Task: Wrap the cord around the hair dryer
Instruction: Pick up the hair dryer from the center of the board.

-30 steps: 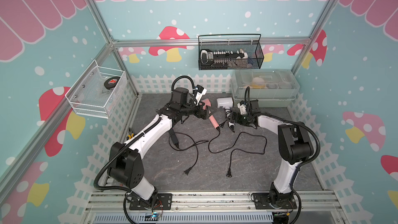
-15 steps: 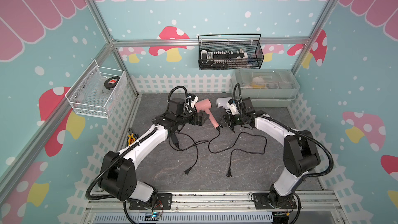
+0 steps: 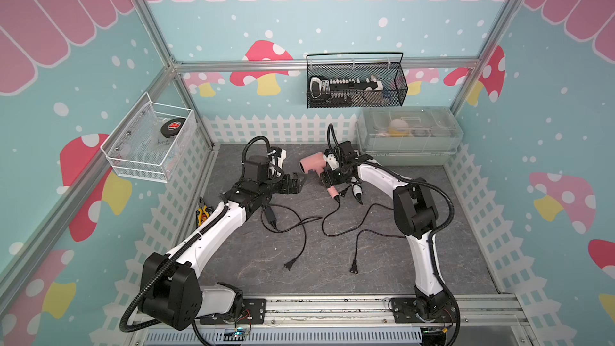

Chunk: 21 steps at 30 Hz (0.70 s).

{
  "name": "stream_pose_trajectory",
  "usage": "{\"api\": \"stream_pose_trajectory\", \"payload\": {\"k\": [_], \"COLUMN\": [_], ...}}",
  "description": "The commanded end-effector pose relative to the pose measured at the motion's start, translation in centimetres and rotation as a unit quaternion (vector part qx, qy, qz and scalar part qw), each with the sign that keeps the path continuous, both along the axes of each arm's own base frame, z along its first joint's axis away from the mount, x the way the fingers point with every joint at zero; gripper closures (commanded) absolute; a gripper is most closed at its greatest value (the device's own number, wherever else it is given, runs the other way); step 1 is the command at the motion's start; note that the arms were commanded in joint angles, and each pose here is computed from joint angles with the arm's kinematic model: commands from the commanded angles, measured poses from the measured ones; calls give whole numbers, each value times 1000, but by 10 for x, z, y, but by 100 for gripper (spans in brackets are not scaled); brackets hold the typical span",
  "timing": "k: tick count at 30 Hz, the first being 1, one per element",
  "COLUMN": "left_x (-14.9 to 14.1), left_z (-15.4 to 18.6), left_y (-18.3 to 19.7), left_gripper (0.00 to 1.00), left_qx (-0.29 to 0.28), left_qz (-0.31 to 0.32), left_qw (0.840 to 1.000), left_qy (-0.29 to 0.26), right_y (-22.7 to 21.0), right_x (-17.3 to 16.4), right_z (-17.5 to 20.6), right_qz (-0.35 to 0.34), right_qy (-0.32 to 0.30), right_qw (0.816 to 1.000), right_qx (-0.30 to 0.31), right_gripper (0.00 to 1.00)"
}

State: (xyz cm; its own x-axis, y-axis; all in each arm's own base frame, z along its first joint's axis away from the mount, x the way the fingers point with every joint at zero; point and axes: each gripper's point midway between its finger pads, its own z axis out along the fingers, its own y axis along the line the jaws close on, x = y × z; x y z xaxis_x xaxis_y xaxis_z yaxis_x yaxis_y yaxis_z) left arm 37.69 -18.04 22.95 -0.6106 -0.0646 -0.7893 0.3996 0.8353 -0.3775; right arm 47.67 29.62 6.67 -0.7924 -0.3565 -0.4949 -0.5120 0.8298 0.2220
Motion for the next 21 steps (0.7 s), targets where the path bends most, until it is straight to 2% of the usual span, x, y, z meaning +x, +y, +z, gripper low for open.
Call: {"api": "stream_pose_trajectory", "payload": {"k": [1, 13, 16, 21], "left_x": [-1, 2, 2, 3], "left_z": [0, -5, -5, -6], "left_y": [4, 4, 4, 3], "left_gripper": [1, 1, 1, 1], "left_qx": [-8, -10, -11, -13], "left_qz": [8, 8, 8, 8], "left_qw": [1000, 1000, 1000, 1000], "left_qy": [9, 16, 17, 20], "right_y": [-4, 2, 3, 3], "right_x": [1, 10, 9, 7], "right_z": [-11, -46, -51, -61], "right_qz": [2, 7, 9, 16], "right_qy": [10, 22, 22, 27], "right_qw": [999, 995, 995, 993], "right_qx": [-46, -96, -101, -111], "right_gripper": [22, 36, 44, 68]}}
